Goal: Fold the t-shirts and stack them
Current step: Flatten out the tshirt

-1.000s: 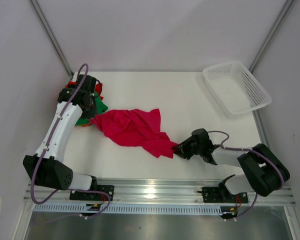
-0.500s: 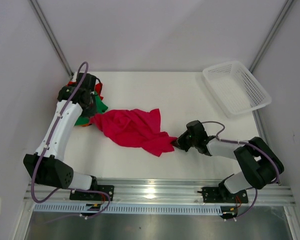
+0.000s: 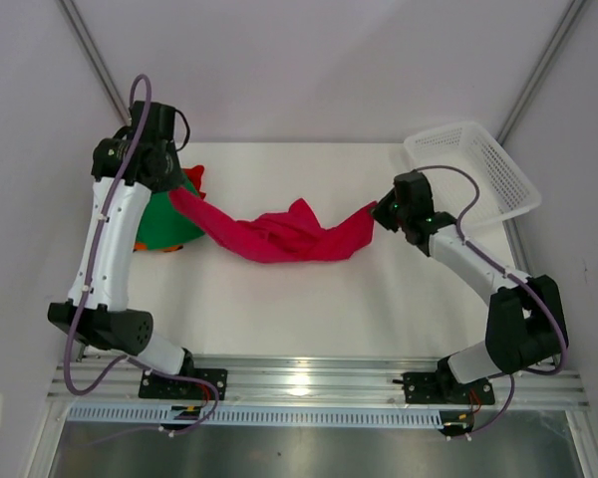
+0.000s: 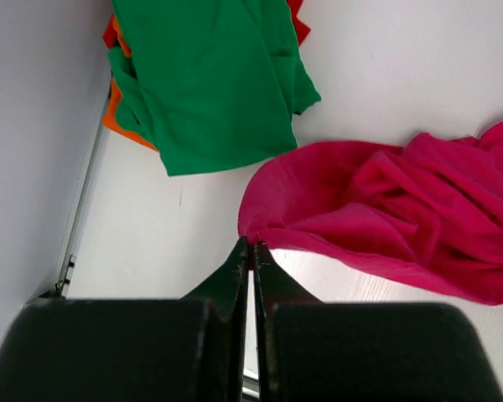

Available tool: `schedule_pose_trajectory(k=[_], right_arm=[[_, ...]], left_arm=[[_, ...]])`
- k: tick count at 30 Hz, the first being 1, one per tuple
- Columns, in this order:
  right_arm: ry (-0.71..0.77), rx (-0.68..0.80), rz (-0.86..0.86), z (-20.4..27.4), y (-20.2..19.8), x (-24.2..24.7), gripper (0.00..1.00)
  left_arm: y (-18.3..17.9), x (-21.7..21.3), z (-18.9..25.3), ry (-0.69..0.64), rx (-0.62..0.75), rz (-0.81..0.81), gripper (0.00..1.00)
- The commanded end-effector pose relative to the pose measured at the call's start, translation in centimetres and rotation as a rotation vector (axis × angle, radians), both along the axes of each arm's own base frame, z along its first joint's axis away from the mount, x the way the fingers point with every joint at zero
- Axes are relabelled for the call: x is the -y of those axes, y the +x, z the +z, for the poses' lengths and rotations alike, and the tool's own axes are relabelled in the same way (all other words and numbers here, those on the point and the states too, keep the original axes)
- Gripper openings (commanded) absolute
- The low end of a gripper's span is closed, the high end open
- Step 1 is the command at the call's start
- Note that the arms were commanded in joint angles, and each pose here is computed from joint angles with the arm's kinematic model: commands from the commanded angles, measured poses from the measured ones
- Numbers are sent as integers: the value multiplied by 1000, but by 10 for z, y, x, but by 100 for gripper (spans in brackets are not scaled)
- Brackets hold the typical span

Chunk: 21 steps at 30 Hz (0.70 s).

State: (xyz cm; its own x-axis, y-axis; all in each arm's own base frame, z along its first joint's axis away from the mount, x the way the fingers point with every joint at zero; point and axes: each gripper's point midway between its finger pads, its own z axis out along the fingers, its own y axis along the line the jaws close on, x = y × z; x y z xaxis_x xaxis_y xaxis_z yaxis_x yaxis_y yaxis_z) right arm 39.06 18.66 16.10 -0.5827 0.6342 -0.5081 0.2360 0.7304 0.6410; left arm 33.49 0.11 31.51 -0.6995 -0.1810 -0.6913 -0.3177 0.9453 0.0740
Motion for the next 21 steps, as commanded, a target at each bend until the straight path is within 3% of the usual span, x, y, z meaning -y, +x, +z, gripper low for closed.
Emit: schedule_pose_trajectory(k=[1,11,16,21], right_arm=[[-102,39,-24,19,11,30,0],[-127,77,-96,39,32,58,0],[-141,153,-149,75,49,84,0],[-150,291,-174,140,67,95,0]], left_arm=[[4,-17,29,70,51,49,1],[14,-36,68,134,144,155,1],[11,-48,117,115,328,223,2],[7,-33,183,15,591,147,1]])
